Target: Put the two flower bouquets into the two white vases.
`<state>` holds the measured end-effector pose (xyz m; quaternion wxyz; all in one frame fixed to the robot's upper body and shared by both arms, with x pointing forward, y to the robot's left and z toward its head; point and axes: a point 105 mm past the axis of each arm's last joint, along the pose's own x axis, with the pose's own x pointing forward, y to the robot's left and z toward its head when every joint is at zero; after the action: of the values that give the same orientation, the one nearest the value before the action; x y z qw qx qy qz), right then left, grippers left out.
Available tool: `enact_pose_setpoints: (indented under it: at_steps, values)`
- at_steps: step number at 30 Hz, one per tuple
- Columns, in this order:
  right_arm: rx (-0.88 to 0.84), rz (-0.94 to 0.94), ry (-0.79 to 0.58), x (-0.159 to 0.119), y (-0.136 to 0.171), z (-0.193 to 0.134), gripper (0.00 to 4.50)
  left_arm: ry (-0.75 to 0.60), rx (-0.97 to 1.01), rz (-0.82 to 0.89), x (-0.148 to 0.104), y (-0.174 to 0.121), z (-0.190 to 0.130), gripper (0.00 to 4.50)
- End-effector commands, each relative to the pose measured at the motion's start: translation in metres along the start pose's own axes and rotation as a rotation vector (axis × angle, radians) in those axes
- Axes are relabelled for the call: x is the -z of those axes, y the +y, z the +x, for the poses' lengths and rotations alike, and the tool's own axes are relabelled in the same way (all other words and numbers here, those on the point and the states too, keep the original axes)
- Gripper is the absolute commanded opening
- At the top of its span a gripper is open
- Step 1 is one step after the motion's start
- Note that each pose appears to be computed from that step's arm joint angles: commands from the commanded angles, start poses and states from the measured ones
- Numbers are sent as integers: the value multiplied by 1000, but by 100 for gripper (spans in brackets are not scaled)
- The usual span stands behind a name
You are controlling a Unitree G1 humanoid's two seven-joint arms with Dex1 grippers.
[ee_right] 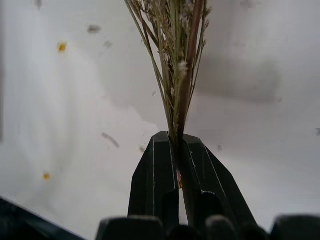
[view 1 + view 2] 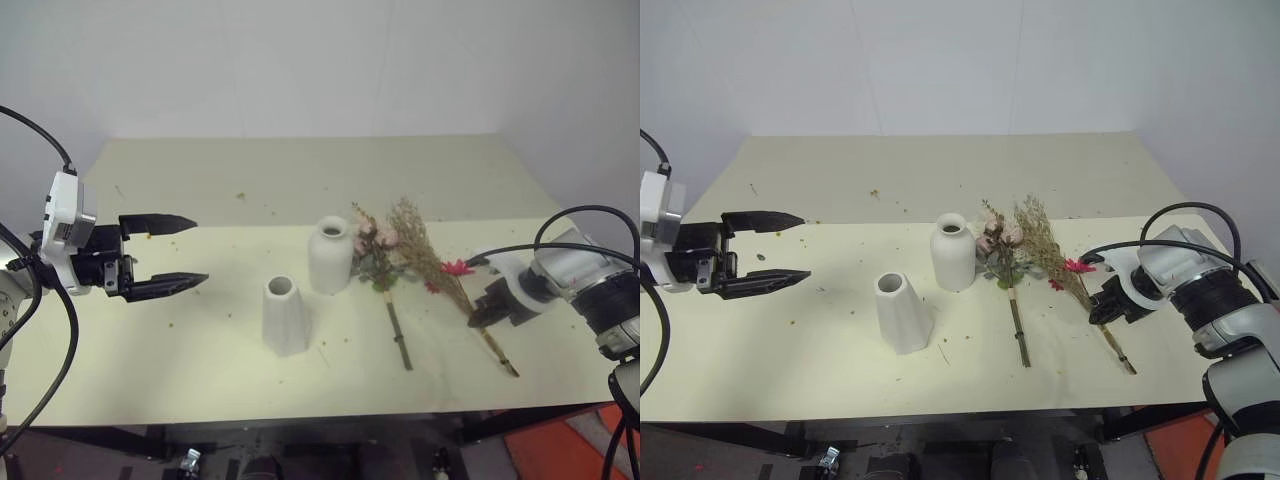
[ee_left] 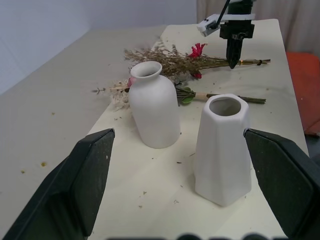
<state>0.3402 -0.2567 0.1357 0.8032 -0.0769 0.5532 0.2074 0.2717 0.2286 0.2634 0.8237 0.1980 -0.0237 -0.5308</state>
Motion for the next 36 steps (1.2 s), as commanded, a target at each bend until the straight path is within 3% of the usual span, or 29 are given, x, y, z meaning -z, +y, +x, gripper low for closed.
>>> enact_pose_setpoints:
  at_steps: [1, 6, 11, 17, 22, 29, 36]
  values:
    - [73, 114, -193, -25, -18, -32, 1, -8, 0, 52, -9, 3, -1, 450]
    - [109, 123, -525, -68, -25, -80, 1, -8, 8, 69, -13, 11, 0, 450]
    - [94, -2, -847, -106, -8, -111, 1, -22, 22, 85, -21, 20, 7, 450]
    - [10, -119, -1252, -153, 50, -146, 1, 1, 37, 72, -21, 29, 22, 450]
    - [-106, -263, -1487, -170, 113, -171, 1, 12, 57, 66, -20, 29, 29, 450]
    - [-415, -413, -1489, -153, 170, -168, 1, 19, 68, 59, -21, 28, 30, 450]
    - [-443, -470, -1405, -145, 184, -133, 1, 15, 85, 50, -22, 25, 36, 450]
